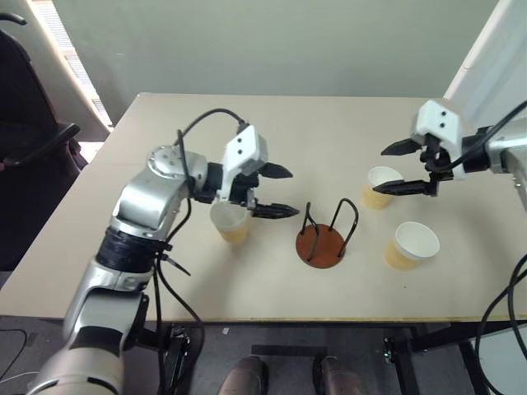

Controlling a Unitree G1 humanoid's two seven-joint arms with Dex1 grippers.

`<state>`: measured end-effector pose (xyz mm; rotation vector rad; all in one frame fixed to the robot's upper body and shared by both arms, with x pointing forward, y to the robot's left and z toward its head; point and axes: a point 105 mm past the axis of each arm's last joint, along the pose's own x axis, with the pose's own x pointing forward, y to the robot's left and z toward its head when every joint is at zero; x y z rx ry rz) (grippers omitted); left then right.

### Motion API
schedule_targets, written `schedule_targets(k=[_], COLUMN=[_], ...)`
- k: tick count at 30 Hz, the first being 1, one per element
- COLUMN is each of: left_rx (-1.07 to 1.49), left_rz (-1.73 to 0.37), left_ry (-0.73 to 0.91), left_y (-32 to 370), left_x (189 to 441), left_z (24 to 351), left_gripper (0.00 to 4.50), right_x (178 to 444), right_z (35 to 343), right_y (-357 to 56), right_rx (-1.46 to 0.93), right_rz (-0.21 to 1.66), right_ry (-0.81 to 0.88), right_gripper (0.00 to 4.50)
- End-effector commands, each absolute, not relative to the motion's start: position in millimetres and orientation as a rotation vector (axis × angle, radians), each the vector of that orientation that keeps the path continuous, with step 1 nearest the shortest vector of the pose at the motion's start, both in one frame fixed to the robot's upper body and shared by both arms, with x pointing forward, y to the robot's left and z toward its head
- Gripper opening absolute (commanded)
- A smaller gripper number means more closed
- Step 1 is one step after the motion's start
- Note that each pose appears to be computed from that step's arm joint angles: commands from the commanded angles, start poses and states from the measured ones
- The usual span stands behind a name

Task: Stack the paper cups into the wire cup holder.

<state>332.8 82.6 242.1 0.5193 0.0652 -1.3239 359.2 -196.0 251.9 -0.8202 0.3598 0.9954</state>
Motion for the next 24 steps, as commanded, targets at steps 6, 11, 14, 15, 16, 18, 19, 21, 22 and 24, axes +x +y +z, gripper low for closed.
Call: schedule_targets(k=[6,11,14,15,16,18,19,21,22,24], left_rx=[0.559,0.571,0.571,0.572,0.572,0.575,0.575,0.577,0.58,0.583], left_rz=[-1.245,-1.239,-1.238,-1.237,-1.237,-1.235,-1.234,-1.234,-1.235,-1.241], left_ry=[-0.01,-0.008,-0.014,-0.015,-0.015,-0.012,-0.012,-0.009,-0.006,-0.002], left_y=[95,95,94,94,95,96,96,97,97,97], left_x=[337,336,335,335,335,335,335,335,335,335], left_z=[265,263,264,264,264,263,263,262,261,260], left_gripper=[4.36,4.36,4.36,4.4,4.42,4.42,4.42,4.42,4.42,4.42], right_x=[395,411,415,416,417,418,418,417,417,415], right_z=[231,213,204,203,203,204,205,208,209,212], right_y=[-214,-225,-227,-226,-225,-220,-219,-217,-216,-215], right_rx=[-0.978,-1.018,-1.025,-1.028,-1.031,-1.025,-1.025,-1.02,-1.018,-1.007], right_rz=[0.925,0.875,0.866,0.872,0.877,0.89,0.894,0.907,0.915,0.935], right_ry=[0.469,0.553,0.586,0.586,0.585,0.573,0.569,0.559,0.554,0.546], right_gripper=[4.5,4.5,4.5,4.32,4.13,3.64,3.34,2.55,2.18,1.45])
